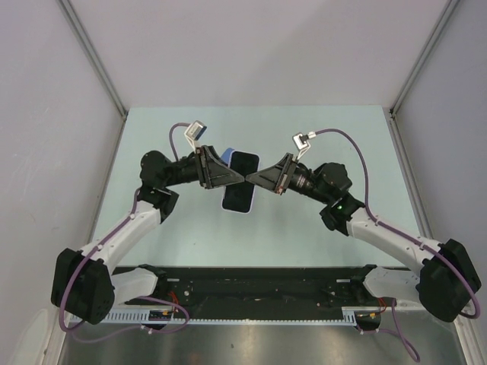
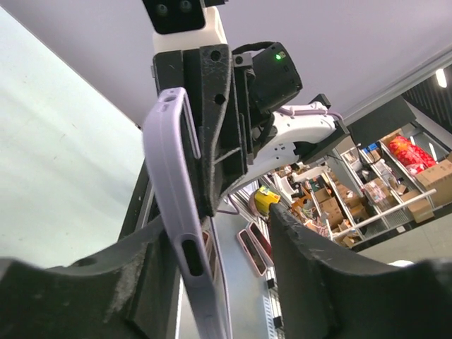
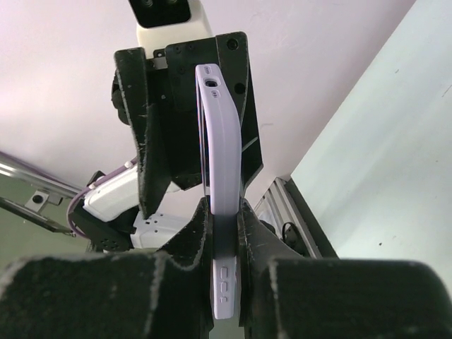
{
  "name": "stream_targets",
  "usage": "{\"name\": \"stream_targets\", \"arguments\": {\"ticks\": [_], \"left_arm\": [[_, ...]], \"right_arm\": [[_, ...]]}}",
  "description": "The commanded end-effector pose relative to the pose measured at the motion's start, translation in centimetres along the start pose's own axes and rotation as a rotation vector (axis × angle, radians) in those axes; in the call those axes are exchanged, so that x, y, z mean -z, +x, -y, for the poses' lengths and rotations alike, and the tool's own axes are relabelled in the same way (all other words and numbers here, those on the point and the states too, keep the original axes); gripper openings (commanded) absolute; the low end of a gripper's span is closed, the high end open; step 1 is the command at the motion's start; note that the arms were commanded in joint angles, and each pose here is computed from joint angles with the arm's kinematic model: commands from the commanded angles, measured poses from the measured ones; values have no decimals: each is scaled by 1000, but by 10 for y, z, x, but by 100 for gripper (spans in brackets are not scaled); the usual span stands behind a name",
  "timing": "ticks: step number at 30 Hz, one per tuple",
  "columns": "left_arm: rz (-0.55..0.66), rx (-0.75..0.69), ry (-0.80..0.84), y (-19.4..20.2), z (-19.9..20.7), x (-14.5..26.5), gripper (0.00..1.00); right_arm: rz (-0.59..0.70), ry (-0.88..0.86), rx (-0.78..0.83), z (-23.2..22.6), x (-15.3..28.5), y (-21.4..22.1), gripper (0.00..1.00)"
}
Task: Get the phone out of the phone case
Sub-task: Pick up the phone at the center of the board.
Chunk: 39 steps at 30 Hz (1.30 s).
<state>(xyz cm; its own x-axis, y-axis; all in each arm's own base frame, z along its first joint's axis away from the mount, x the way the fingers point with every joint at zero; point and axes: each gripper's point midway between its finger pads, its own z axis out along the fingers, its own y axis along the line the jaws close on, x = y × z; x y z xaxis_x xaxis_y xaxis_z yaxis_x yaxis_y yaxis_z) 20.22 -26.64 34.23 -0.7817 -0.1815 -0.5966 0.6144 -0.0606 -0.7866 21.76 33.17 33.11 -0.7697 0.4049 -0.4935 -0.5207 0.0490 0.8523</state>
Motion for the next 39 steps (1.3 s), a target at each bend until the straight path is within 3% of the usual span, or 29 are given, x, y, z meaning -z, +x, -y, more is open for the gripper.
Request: {"name": "stream_targets", "arguments": {"ticks": [1, 2, 4, 5, 6, 7, 8, 9, 11, 13, 20, 29, 39], "left_arm": [[-50, -83, 51, 12, 12, -8, 49], [-52, -79, 47, 13, 11, -8, 37], [-49, -81, 42, 12, 11, -8, 26], [-49, -79, 37, 12, 11, -8, 11], [-50, -80, 39, 11, 12, -9, 2], [-50, -78, 35, 11, 11, -8, 0], [-50, -82, 36, 11, 12, -8, 0], [-49, -87, 38, 10, 13, -8, 0], [-47, -88, 39, 10, 15, -8, 0], [-47, -93, 43, 10, 18, -7, 0], [-51, -90, 44, 11, 20, -7, 0], [-58, -80, 33, 13, 20, -5, 0], [-59, -77, 33, 13, 23, -5, 0]], "right_arm": [[36, -12, 33, -16, 2, -5, 0], [48, -9, 43, -18, 4, -8, 0], [49, 13, 44, -15, 6, -8, 0], [56, 20, 51, -14, 6, -9, 0], [54, 21, 52, -14, 6, -9, 0], [52, 28, 47, -12, 6, -9, 0], [51, 30, 45, -12, 5, -10, 0], [54, 40, 38, -9, 5, -11, 18], [62, 51, 34, -6, 7, -14, 40], [84, 48, 36, -7, 9, -22, 50], [93, -3, 28, -9, -1, -36, 51], [125, -91, 108, -46, 6, -46, 56], [213, 20, 190, -49, 36, -65, 57]]}}
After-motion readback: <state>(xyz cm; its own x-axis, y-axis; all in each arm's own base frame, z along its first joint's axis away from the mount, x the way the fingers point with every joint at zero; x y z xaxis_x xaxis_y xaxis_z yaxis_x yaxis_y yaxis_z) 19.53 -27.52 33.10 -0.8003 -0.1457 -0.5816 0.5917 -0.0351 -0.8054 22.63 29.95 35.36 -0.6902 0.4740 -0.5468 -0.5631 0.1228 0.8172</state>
